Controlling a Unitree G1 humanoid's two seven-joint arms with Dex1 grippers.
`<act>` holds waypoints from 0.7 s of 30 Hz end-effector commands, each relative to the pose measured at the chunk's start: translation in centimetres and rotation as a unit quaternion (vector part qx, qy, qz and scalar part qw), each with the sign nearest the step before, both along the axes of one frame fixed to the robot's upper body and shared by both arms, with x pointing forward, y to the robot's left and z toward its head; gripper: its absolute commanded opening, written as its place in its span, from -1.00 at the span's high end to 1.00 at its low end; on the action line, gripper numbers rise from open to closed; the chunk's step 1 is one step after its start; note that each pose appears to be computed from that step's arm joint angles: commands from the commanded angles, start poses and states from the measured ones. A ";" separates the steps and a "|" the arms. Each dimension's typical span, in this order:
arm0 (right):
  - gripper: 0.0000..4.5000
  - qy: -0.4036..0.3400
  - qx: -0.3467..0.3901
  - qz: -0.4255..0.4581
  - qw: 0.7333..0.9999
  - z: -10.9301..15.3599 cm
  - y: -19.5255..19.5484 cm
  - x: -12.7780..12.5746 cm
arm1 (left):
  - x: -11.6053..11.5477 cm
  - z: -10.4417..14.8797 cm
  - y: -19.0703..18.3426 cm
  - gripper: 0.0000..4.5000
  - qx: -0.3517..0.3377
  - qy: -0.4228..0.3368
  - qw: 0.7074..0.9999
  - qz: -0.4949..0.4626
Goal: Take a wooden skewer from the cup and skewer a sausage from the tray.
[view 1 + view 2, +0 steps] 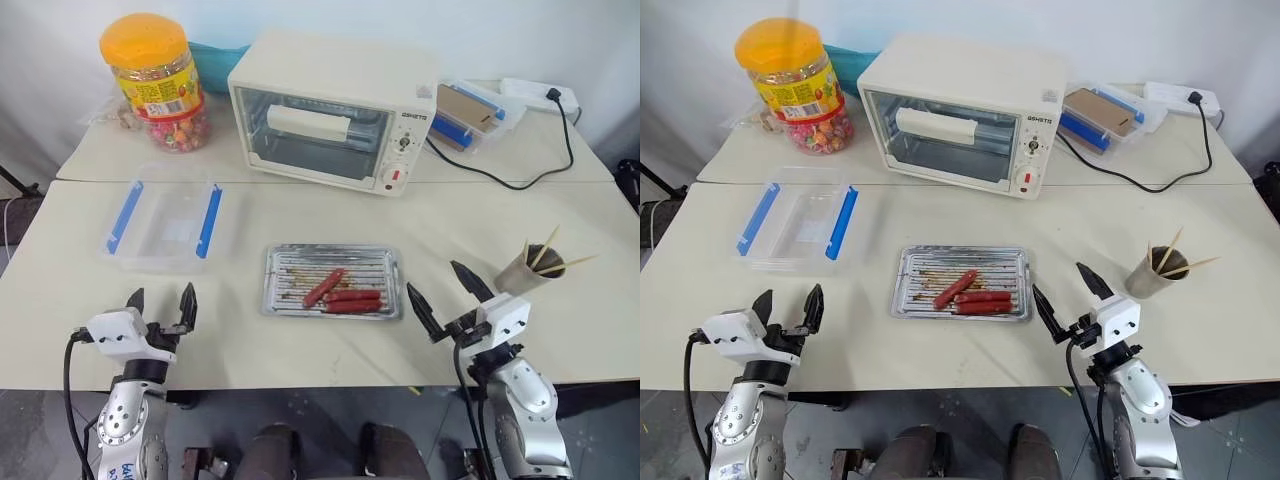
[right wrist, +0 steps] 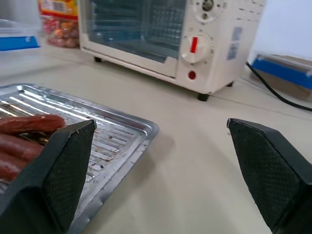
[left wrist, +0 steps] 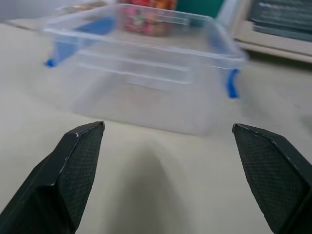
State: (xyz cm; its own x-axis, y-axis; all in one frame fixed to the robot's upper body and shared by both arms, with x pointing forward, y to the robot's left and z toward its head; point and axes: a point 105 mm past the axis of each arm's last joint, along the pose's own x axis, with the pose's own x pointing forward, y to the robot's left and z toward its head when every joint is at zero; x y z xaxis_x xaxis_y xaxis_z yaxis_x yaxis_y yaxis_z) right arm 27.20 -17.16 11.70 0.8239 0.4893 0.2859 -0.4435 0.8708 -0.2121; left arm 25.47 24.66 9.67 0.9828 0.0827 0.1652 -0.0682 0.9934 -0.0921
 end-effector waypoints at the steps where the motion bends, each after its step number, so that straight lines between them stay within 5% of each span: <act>1: -1.00 -0.014 -0.008 0.033 0.999 1.2 0.3 -0.4 | -0.8 1.6 -1.3 -0.98 0.036 -0.013 0.999 -0.035; 7: -1.00 0.001 -0.018 0.064 0.998 1.3 0.3 -0.7 | -2.4 1.9 -2.3 -0.98 0.061 -0.002 0.995 -0.076; 13: -1.00 0.024 -0.034 0.105 0.994 1.1 0.3 -0.4 | -4.0 1.2 -2.9 -0.98 0.148 0.042 0.953 -0.261; 21: -1.00 0.050 -0.087 0.188 0.977 0.6 0.5 -0.6 | -5.3 1.3 -1.3 -0.98 0.198 0.086 0.906 -0.363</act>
State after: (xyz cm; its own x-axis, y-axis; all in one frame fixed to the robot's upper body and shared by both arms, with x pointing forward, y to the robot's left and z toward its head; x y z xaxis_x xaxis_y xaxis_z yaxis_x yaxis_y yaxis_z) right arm 26.72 -16.67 11.60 0.6180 0.7826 0.0749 -0.7406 0.6115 -0.2786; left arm 20.32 23.33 10.15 0.7779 -0.6103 -0.1497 0.6279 0.7461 0.2214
